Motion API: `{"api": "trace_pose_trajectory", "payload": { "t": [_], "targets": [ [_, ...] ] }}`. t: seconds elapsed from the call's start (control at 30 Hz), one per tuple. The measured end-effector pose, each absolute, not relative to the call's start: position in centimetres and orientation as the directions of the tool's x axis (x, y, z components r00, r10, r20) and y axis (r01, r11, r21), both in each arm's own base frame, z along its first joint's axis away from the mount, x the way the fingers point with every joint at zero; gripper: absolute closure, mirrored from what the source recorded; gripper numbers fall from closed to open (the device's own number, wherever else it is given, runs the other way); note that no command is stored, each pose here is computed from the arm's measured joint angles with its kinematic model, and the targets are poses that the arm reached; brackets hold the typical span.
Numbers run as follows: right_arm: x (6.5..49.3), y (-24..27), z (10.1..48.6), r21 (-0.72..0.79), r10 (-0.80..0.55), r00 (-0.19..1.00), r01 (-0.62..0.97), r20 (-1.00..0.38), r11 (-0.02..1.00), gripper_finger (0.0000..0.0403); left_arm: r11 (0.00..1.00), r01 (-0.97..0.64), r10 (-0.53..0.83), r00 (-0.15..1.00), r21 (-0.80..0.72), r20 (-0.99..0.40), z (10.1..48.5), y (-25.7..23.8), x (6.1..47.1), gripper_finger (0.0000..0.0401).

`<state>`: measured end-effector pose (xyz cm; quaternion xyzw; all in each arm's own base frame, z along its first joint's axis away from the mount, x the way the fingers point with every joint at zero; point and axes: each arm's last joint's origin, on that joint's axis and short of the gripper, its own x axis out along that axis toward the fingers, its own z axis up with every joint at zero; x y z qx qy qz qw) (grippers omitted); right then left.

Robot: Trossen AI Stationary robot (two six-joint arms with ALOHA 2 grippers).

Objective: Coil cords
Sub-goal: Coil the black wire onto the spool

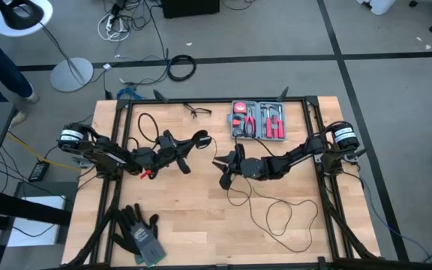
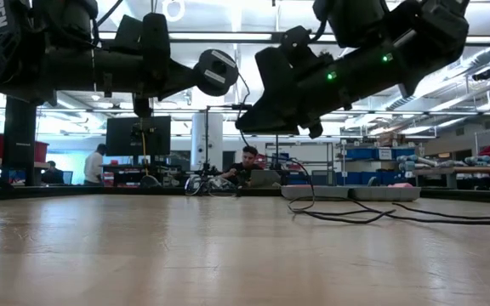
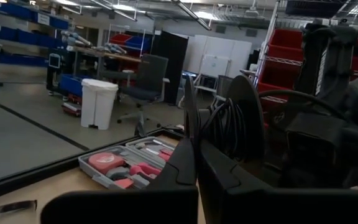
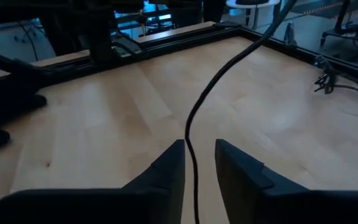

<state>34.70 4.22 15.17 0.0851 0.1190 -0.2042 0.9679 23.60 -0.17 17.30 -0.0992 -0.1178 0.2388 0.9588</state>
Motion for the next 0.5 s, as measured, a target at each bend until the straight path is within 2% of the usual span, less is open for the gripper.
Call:
{"api": "trace_pose_trajectory", "payload": {
  "t": [0.13,0.3,0.5],
  "targets": [
    [34.72,4.03,15.17,0.115,-0.38,0.886,0.42,-0.265,0.9,0.0343,0.866,-0.434,0.481,0.858,-0.247,0.179,17.3,-0.17,23.61,0.04],
    [34.72,4.04,15.17,0.077,-0.38,0.886,0.412,-0.265,0.908,0.0395,0.866,-0.433,0.481,0.858,-0.251,0.179,17.31,-0.17,23.61,0.04],
    [35.64,3.79,15.85,0.074,-0.39,0.87,0.429,-0.302,0.9,0.0401,0.865,-0.431,0.481,0.858,-0.256,0.179,17.31,-0.17,23.61,0.04]
  ]
}}
